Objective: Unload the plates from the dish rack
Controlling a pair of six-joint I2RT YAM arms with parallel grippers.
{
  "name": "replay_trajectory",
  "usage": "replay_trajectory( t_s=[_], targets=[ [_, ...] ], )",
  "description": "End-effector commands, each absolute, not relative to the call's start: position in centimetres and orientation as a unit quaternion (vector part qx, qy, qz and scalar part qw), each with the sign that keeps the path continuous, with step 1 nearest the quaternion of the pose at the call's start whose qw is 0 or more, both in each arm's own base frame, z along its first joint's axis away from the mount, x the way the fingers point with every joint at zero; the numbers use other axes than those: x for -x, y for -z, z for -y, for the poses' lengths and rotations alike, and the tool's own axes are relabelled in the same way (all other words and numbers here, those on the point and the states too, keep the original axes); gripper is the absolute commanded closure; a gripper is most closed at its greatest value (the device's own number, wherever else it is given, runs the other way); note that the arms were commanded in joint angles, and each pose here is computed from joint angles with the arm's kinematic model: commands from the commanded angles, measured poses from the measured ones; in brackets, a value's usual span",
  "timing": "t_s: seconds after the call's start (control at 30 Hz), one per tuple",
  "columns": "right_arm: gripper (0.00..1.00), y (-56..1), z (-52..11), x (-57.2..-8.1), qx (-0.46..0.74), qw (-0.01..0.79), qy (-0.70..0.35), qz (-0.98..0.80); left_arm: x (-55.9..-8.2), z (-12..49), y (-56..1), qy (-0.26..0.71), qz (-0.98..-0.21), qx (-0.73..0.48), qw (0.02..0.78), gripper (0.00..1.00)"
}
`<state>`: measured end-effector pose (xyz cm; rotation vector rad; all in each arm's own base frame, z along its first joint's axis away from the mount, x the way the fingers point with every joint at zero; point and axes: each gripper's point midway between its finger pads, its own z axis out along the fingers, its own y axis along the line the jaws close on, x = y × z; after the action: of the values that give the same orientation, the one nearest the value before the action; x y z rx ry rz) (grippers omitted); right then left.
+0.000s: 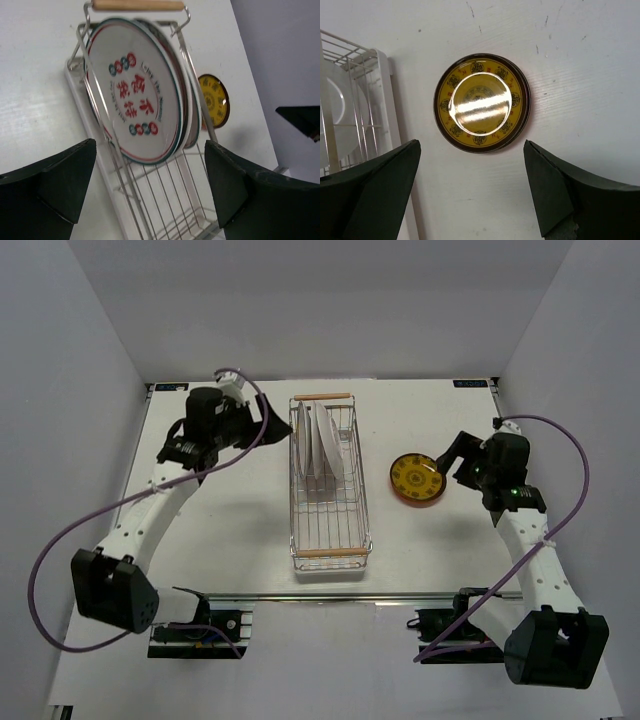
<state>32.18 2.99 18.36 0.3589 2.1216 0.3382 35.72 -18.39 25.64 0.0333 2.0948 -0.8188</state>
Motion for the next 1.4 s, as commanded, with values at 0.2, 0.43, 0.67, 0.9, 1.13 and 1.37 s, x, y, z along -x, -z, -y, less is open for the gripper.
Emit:
replay_trajectory(
  t_s=[0.2,0.43,0.67,0.9,1.13,1.37],
  targets=[
    [0.11,-18.1,-2.5,-31.0,-0.143,0.459,-0.123,-0.868,-41.5,20.5,-27.6,0.265,-0.849,0.0,0.456,0.02],
    [0.11,-17.1,-2.5,-31.0,-0.145,0.446,-0.121,-0.875,-43.2,22.1,-25.2,0.216,-0.881,0.015,0.421,0.02],
    [0.11,-16.7,-2.6,-31.0,-0.146,0.442,-0.121,-0.877,-43.7,21.7,-24.2,0.161,-0.891,0.054,0.42,0.02],
    [0.11,-16.6,-2.7,-31.0,-0.145,0.438,-0.125,-0.878,-43.5,21.4,-24.3,0.141,-0.891,0.077,0.425,0.04],
    [0.11,-16.8,-2.9,-31.0,-0.14,0.44,-0.132,-0.877,-43.0,21.9,-27.1,0.177,-0.87,0.066,0.456,0.02],
    [0.11,-16.8,-2.8,-31.0,-0.144,0.439,-0.128,-0.878,-43.0,22.1,-25.1,0.156,-0.885,0.063,0.434,0.08]
  ],
)
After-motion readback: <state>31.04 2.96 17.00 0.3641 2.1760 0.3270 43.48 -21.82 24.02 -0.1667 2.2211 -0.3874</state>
